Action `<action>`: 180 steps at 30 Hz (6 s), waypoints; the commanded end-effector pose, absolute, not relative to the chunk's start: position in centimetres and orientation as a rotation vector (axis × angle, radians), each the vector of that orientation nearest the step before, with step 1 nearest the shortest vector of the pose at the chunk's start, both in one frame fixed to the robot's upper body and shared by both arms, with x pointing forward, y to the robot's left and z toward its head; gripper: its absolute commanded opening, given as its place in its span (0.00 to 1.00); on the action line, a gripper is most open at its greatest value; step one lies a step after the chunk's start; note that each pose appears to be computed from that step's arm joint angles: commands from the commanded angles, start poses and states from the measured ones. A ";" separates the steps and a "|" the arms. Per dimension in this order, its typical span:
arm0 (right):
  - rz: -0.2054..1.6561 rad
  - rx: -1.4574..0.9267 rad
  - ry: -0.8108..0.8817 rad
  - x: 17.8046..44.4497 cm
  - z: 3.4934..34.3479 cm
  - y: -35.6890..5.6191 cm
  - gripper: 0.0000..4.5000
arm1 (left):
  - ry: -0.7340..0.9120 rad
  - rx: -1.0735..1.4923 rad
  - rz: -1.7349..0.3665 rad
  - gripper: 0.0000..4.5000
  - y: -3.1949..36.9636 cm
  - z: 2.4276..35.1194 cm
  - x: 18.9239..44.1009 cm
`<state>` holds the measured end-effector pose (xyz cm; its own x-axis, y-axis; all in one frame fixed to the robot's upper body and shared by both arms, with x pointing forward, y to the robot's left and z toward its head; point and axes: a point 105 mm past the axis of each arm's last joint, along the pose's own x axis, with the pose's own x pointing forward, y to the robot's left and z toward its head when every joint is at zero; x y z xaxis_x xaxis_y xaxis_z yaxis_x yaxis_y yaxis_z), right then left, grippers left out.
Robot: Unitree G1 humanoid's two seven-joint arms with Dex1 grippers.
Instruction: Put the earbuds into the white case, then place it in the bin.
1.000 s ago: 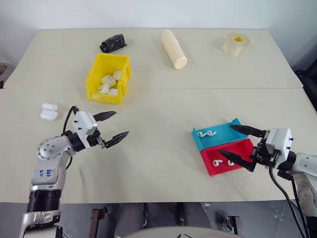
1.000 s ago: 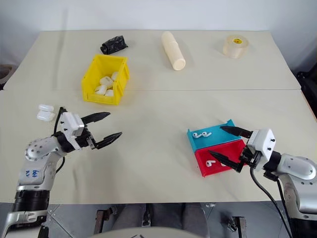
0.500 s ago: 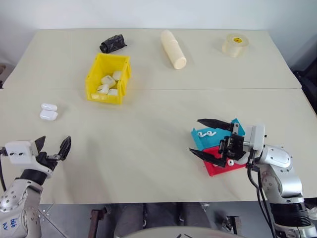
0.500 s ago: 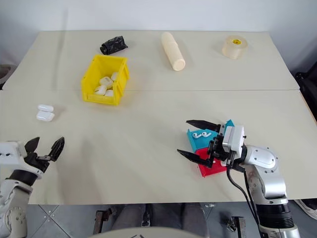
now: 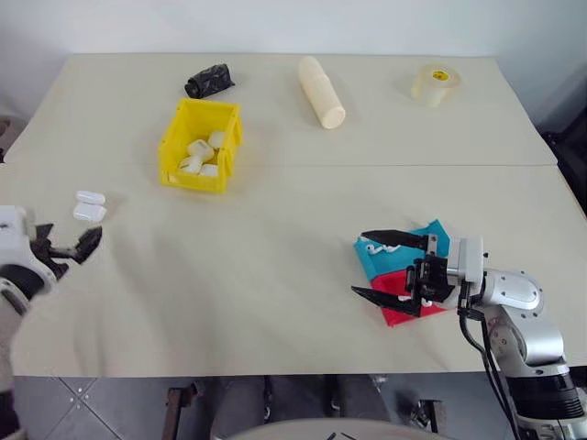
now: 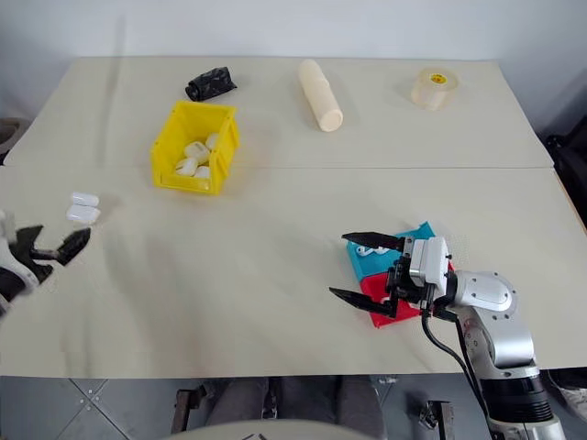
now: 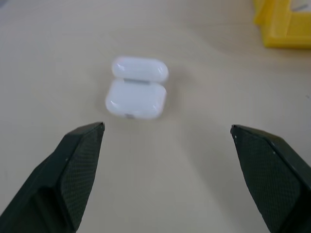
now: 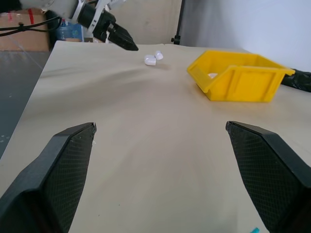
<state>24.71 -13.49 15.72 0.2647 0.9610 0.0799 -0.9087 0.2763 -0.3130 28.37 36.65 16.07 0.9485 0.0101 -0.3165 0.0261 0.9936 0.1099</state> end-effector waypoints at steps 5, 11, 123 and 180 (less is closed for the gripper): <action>1.269 -0.232 -0.286 24.7 16.2 -13.5 1.00 | 0.562 0.162 -0.092 0.98 39.2 16.7 31.3; 1.255 -0.238 -0.280 24.6 16.3 -13.7 1.00 | 0.647 0.235 -0.084 0.98 40.3 17.7 33.5; 1.032 -0.973 0.722 23.5 13.4 -22.5 1.00 | -0.561 0.090 -1.557 0.62 4.5 16.3 23.5; 1.170 -0.715 0.357 22.6 17.2 -19.3 0.11 | -0.532 0.040 -1.584 0.62 5.0 16.7 23.6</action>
<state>23.03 -19.90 15.57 0.3576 0.6523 -0.6683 -0.9333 0.2243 -0.2805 23.84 4.73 16.03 -0.0792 -0.9608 0.2656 0.9409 0.0160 0.3384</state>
